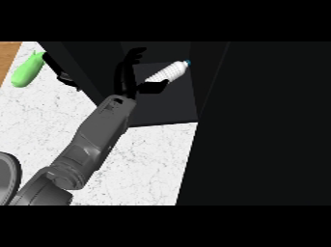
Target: Pick up the bottled water, place it into the cabinet and close the cabinet
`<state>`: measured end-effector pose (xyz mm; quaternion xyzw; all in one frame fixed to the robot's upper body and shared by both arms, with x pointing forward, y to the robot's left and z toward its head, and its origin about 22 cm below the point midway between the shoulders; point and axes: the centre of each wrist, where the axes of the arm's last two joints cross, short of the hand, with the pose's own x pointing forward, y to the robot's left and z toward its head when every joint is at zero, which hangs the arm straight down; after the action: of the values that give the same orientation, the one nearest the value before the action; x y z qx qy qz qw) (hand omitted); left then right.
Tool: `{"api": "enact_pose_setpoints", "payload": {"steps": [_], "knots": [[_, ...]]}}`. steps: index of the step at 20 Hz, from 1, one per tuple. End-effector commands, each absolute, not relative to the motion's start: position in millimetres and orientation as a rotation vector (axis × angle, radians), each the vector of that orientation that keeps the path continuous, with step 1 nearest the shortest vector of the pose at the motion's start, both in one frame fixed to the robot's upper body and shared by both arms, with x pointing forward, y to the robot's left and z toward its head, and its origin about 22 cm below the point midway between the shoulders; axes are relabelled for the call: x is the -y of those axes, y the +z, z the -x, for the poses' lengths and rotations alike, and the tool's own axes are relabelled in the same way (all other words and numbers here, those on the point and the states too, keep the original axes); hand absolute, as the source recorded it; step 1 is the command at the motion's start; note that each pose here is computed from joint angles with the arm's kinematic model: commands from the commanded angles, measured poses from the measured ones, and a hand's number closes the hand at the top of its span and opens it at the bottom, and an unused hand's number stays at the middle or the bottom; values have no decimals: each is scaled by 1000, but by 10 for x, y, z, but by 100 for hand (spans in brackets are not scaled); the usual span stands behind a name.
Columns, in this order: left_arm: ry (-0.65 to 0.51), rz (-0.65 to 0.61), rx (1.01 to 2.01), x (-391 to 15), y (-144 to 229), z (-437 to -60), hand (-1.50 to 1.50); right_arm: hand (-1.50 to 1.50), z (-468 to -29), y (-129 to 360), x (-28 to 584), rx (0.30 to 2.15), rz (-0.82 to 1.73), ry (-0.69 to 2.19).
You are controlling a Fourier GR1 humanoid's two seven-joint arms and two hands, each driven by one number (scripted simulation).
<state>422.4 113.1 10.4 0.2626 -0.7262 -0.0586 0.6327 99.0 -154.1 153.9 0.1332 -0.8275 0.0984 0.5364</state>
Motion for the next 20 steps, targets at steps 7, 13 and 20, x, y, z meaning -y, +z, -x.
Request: {"api": "enact_pose_setpoints", "payload": {"steps": [7,13,20], "knots": [[-147,-693,1632,-1185,-41,-4153,-150,-150,-882,1687,1637,1993,-323,255],[-124,-595,1688,-1139,68,-4205,-150,-150,-864,1620,1546,1993,-355,247],[-61,-242,1886,-1046,264,-4267,150,-150,-889,1633,1540,1988,-366,206]]}}
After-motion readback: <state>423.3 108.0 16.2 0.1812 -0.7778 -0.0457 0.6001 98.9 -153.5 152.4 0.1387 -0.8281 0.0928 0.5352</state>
